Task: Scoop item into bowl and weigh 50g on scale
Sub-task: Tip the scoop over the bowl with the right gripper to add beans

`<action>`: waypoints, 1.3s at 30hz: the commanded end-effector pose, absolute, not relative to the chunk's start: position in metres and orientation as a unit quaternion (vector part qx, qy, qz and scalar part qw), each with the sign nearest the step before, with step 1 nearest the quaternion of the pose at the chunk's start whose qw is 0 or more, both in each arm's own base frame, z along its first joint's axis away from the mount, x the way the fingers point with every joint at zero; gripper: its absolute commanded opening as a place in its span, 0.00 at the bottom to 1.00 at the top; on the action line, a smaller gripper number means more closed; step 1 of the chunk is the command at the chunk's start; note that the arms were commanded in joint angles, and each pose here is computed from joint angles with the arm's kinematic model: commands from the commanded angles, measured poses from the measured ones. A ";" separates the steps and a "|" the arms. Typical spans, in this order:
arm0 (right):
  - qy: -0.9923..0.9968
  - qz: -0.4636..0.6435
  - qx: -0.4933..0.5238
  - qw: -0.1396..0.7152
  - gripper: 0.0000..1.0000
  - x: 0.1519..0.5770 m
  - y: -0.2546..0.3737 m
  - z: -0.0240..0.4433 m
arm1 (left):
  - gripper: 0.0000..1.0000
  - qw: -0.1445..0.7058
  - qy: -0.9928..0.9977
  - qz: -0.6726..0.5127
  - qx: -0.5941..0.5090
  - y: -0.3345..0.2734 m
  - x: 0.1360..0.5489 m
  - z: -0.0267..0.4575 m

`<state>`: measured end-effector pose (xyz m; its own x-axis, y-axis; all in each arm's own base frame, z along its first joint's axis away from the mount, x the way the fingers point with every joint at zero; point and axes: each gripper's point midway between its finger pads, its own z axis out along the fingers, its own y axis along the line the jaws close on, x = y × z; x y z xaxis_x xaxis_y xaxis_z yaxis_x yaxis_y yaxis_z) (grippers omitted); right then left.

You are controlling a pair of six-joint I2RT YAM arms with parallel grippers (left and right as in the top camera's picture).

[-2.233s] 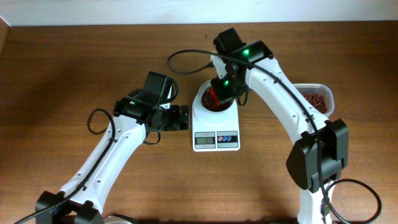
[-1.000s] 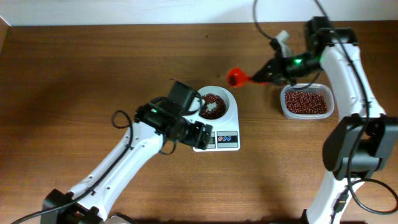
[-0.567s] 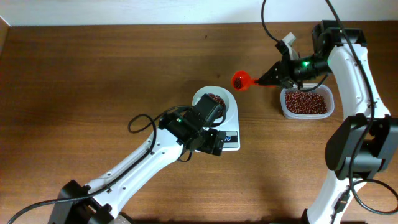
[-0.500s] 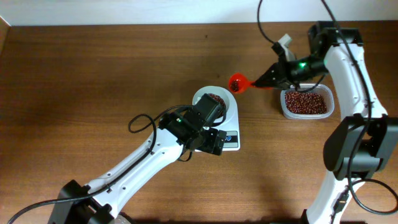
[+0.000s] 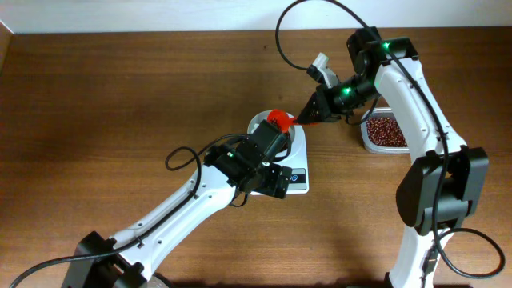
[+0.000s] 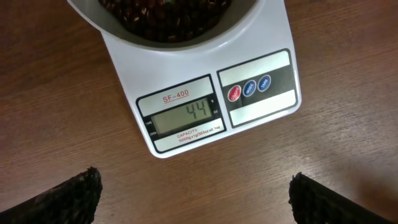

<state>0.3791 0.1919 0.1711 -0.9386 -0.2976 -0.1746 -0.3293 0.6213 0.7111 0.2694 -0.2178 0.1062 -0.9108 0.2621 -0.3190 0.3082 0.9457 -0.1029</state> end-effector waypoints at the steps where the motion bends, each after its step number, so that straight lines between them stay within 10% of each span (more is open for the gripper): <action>1: 0.902 0.393 -0.175 0.020 0.04 0.381 0.192 0.164 | 0.99 0.161 0.976 -0.059 0.137 -0.214 0.273 0.102; 39: 0.890 0.427 -0.151 0.052 0.04 0.393 0.175 0.196 | 0.99 0.174 0.976 -0.037 0.122 -0.195 0.265 0.127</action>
<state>0.3851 0.1733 0.1671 -0.9692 -0.2120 -0.1254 -0.2329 0.6234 0.7464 0.2664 -0.2010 0.1128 -0.9108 0.2595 -0.3212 0.2862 0.9574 -0.0381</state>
